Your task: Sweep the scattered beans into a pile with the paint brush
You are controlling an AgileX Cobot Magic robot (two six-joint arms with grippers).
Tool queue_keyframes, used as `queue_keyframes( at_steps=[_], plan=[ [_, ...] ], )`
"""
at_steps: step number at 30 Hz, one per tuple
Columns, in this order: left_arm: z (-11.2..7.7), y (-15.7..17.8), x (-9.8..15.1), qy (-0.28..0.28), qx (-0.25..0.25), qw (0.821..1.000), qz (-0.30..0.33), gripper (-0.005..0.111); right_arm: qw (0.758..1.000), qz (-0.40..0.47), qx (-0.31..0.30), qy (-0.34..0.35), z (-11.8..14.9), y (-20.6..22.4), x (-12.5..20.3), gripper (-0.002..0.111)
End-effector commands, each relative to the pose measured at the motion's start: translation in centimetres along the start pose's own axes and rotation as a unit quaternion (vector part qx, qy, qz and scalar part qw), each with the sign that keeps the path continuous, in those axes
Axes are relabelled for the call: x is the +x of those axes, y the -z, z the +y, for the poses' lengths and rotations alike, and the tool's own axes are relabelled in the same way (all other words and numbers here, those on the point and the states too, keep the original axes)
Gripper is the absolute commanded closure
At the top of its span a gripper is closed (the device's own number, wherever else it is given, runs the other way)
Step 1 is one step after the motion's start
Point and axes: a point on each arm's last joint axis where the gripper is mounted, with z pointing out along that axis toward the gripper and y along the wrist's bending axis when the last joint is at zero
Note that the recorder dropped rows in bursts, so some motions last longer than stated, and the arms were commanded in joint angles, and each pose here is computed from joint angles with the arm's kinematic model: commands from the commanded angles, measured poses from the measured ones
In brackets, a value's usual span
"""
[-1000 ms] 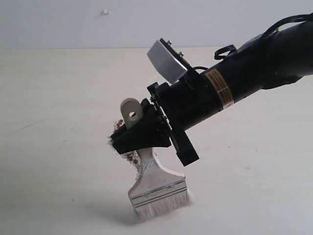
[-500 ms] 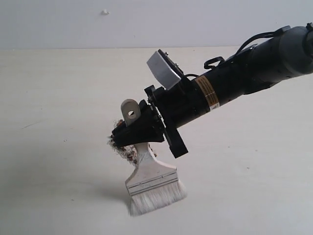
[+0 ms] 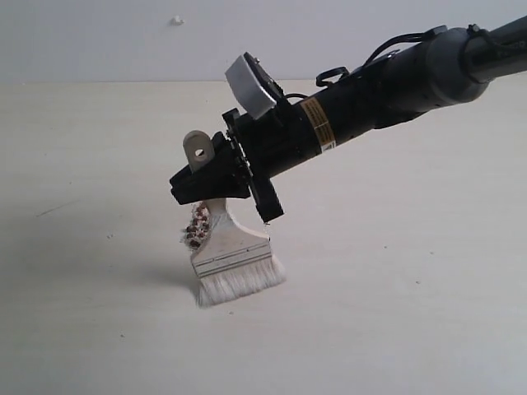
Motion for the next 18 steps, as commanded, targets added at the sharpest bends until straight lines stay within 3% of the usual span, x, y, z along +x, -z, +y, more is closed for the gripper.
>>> queue_keyframes(
  at_steps=[1, 13, 18],
  plan=[
    [-0.1, 0.0, -0.1, 0.006, 0.004, 1.0, -0.004, 0.107, 1.0, -0.001, 0.011, 0.003, -1.6, -0.2, 0.1, 0.108],
    [-0.1, 0.0, -0.1, 0.006, 0.004, 1.0, -0.004, 0.107, 1.0, 0.004, 0.015, -0.002, -3.2, 0.0, -1.3, 0.108],
    [-0.1, 0.0, -0.1, 0.006, 0.004, 1.0, -0.004, 0.107, 0.999, -0.003, 0.022, -0.048, -3.7, 0.3, -2.6, 0.108]
  ],
)
